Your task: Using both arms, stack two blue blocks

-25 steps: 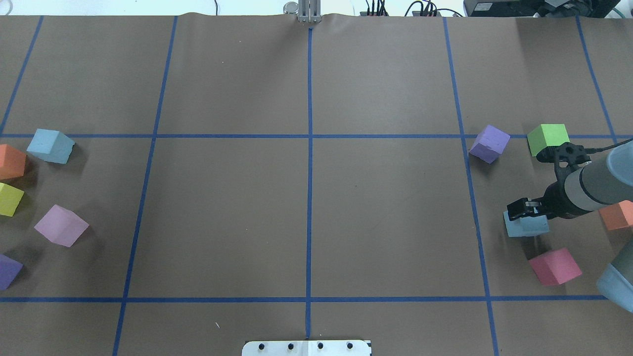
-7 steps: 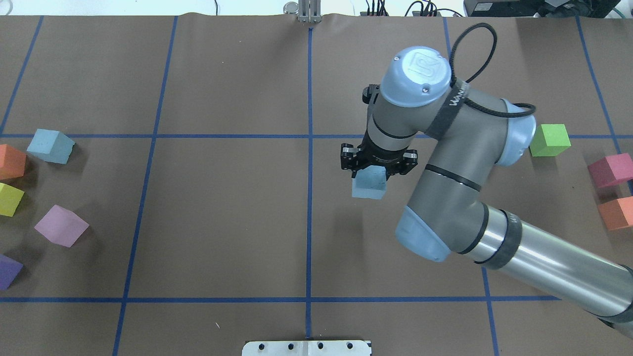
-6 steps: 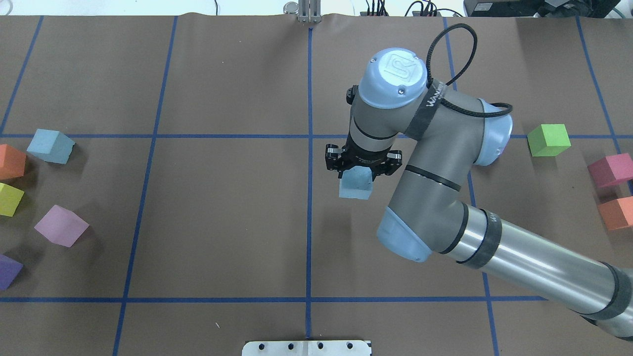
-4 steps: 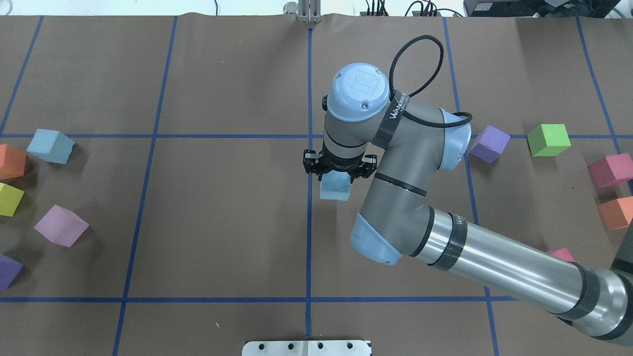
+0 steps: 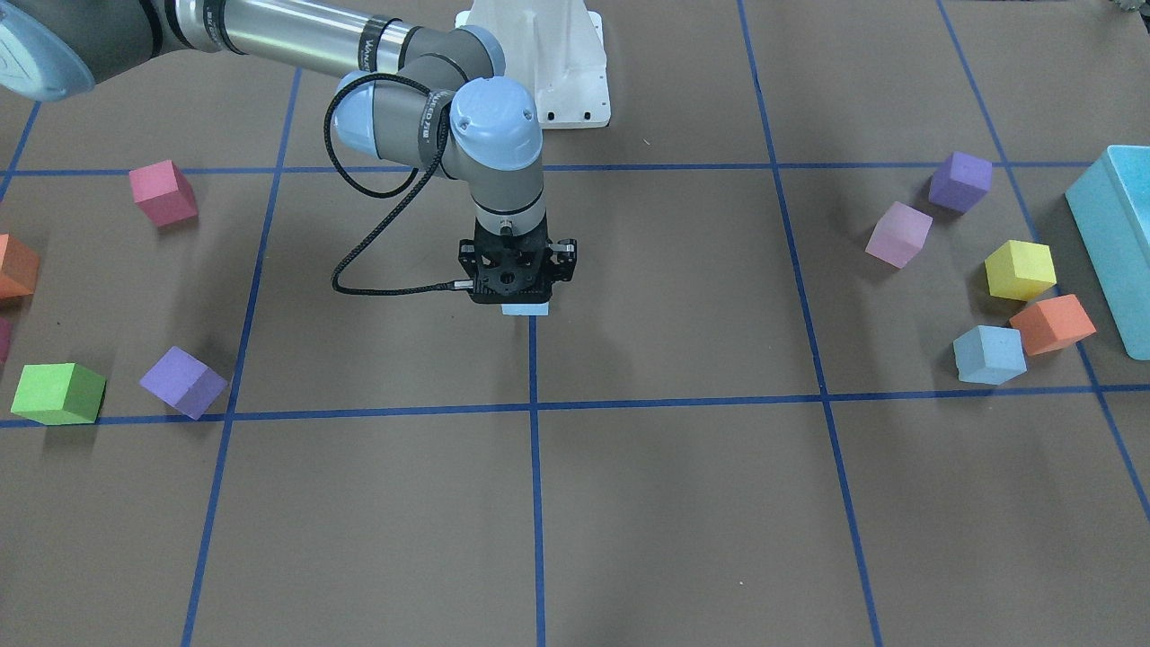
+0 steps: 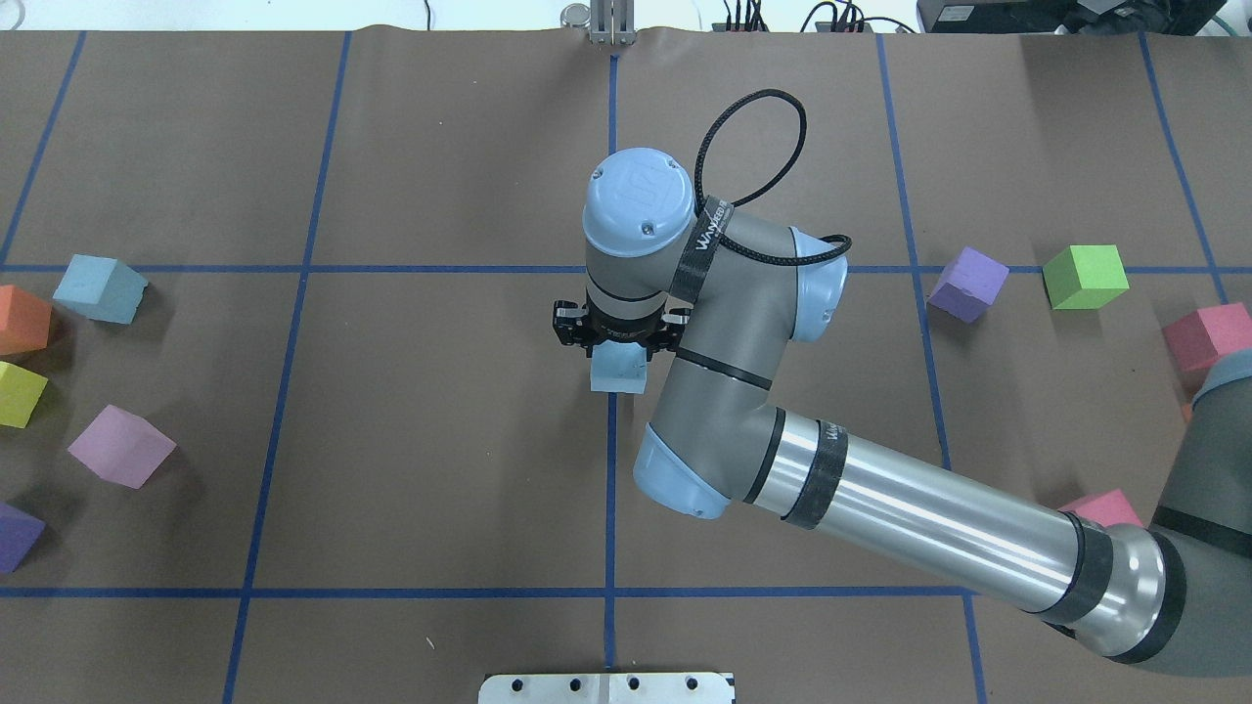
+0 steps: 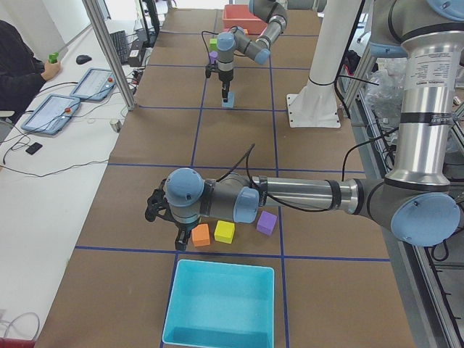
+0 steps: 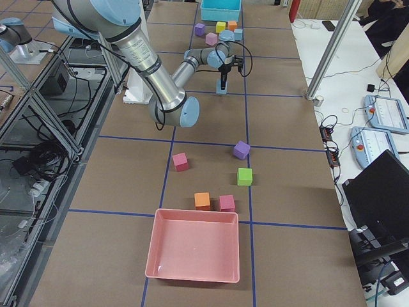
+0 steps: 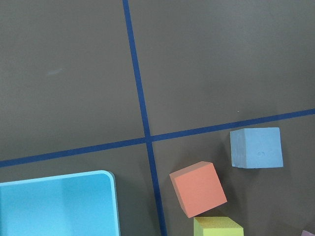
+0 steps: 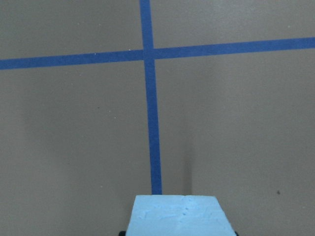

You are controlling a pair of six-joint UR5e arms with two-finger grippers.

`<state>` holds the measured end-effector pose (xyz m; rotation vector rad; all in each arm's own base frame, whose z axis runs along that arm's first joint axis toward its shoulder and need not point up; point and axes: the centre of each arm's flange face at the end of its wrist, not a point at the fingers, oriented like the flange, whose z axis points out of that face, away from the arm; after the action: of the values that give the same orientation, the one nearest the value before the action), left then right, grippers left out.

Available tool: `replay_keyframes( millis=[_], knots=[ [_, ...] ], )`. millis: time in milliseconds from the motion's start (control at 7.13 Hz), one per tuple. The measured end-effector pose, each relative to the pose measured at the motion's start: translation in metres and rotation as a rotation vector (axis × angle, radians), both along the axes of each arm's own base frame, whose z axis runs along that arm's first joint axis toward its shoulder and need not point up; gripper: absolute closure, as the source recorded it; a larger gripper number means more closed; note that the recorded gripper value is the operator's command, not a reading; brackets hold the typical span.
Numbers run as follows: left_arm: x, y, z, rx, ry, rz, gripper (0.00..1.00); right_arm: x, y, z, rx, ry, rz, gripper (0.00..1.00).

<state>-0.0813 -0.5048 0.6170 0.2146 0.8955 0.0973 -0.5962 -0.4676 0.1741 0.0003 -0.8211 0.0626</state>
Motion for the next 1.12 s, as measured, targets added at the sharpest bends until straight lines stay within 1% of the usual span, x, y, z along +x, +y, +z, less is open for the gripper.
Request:
replay_keyframes(
  millis=[701, 841, 982, 1122],
  knots=[
    [0.0, -0.001, 0.006, -0.009, 0.0, 0.002, 0.02, -0.015, 0.005, 0.007, 0.028, 0.012, 0.007, 0.3],
    [0.0, -0.001, 0.006, -0.009, 0.0, 0.002, 0.02, -0.019, 0.005, 0.01, 0.032, 0.01, 0.006, 0.27],
    [0.0, -0.001, 0.006, -0.01, 0.0, 0.002, 0.02, -0.021, 0.005, 0.012, 0.034, 0.009, 0.006, 0.08],
    [0.0, -0.001, 0.006, -0.01, 0.0, 0.002, 0.02, -0.022, 0.005, 0.013, 0.037, 0.01, 0.007, 0.0]
  ],
)
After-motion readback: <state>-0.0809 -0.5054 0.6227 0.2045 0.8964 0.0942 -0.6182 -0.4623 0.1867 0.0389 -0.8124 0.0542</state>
